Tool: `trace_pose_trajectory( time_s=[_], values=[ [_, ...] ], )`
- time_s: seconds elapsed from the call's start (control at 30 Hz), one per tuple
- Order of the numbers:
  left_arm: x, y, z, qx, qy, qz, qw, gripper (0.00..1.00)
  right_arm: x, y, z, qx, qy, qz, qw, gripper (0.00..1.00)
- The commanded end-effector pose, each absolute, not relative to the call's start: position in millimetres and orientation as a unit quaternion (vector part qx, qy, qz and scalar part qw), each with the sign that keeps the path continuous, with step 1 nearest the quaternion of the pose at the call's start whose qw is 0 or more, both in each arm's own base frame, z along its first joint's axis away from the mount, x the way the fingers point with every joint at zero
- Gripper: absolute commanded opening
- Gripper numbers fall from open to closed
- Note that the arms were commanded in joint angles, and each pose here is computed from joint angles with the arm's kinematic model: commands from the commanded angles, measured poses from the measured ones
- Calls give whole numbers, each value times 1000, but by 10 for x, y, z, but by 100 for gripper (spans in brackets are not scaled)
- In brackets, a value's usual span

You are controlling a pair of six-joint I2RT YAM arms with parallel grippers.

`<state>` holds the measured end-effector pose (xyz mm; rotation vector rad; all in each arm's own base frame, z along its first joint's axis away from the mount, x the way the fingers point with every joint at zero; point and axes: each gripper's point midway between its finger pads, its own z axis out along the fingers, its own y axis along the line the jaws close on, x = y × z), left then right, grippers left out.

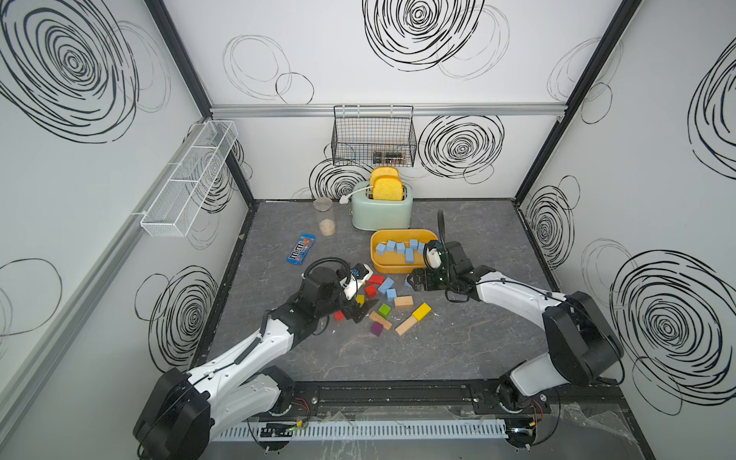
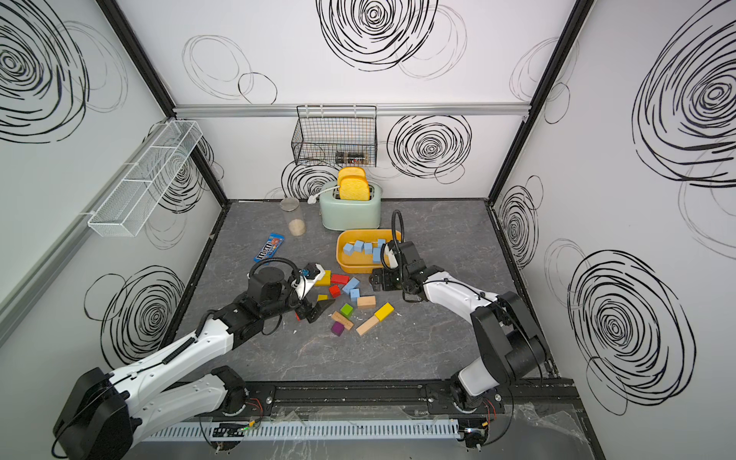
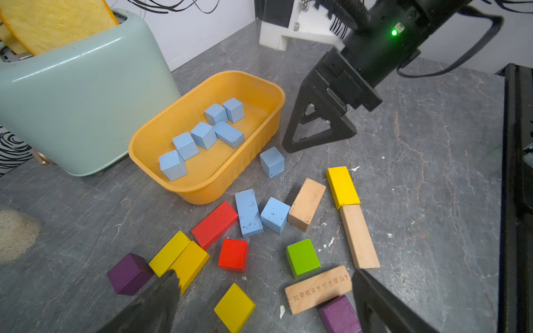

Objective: Pick out the blue building blocks
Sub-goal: Pick up the building block from the center of the board.

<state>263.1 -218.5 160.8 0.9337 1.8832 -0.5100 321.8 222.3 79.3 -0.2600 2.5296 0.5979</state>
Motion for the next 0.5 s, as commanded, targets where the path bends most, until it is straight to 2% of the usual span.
trace_pose_trajectory(
  time_s=[0.0, 0.47],
  values=[
    [2688, -2205, 1700, 373, 759, -216, 487, 96, 3314, 2280, 840, -81, 934, 219, 269, 96],
    [2720, -2178, 1656, 373, 766, -210, 480, 96, 3453, 2395, 573, -52, 948, 184, 253, 85]
  ],
)
